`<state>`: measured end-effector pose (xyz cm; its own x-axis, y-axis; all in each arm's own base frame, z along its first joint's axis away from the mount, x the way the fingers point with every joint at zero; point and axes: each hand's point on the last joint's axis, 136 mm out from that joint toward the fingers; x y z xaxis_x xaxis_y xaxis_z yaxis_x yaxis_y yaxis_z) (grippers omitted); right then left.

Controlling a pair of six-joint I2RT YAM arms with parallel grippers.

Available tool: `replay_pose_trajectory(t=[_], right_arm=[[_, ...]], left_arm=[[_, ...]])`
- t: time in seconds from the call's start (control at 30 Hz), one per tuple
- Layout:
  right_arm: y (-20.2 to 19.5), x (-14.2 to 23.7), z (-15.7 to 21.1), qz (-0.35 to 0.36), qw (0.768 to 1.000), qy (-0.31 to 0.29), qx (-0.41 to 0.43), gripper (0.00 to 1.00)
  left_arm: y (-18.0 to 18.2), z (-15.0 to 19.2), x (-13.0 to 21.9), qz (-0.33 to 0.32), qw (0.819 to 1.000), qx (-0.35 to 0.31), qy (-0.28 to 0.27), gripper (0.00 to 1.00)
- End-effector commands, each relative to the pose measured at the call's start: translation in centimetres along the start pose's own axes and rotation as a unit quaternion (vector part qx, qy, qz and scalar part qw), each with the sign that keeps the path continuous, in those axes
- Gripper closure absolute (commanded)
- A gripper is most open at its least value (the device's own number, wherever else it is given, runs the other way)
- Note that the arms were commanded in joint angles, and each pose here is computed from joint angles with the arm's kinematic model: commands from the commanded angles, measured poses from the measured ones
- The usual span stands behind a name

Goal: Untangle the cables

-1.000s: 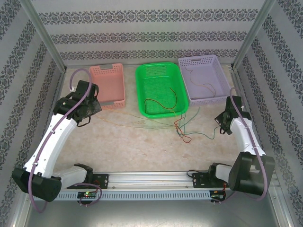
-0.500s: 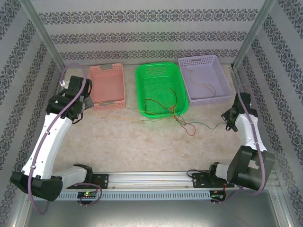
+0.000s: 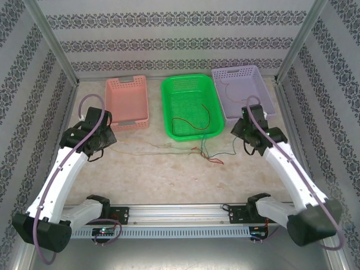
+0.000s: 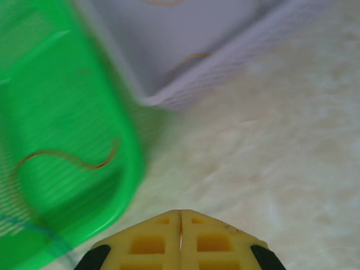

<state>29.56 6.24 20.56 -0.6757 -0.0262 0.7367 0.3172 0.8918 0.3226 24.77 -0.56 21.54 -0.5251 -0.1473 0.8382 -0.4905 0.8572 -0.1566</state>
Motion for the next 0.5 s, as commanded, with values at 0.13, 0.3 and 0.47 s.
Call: replay_pose_trajectory(t=[0.13, 0.3, 0.47], right_arm=[[9.2, 2.6, 4.1, -0.093, 0.993, 0.015, 0.065, 1.00], [14.5, 0.7, 7.4, -0.132, 0.985, 0.057, 0.095, 1.00], [16.8, -0.7, 7.5, -0.157, 0.980, 0.071, 0.101, 1.00]], left_arm=[[1.4, -2.5, 0.6, -0.045, 0.997, 0.020, -0.051, 1.00], [-0.3, -1.1, -2.2, -0.034, 0.999, 0.025, 0.003, 0.95], [-1.3, 1.2, -2.3, 0.000, 0.996, 0.071, 0.054, 0.47]])
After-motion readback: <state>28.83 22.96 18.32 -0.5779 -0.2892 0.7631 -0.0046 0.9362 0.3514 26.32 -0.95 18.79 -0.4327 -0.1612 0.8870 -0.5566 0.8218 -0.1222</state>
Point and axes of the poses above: each hand's point on the last joint's axis, 136 mm out from that joint toward the fingers, its own x axis back along the fingers, its own y axis along the line the jaws close on, z = x × y, and after that the axes turned 2 degrees about x, right-handed
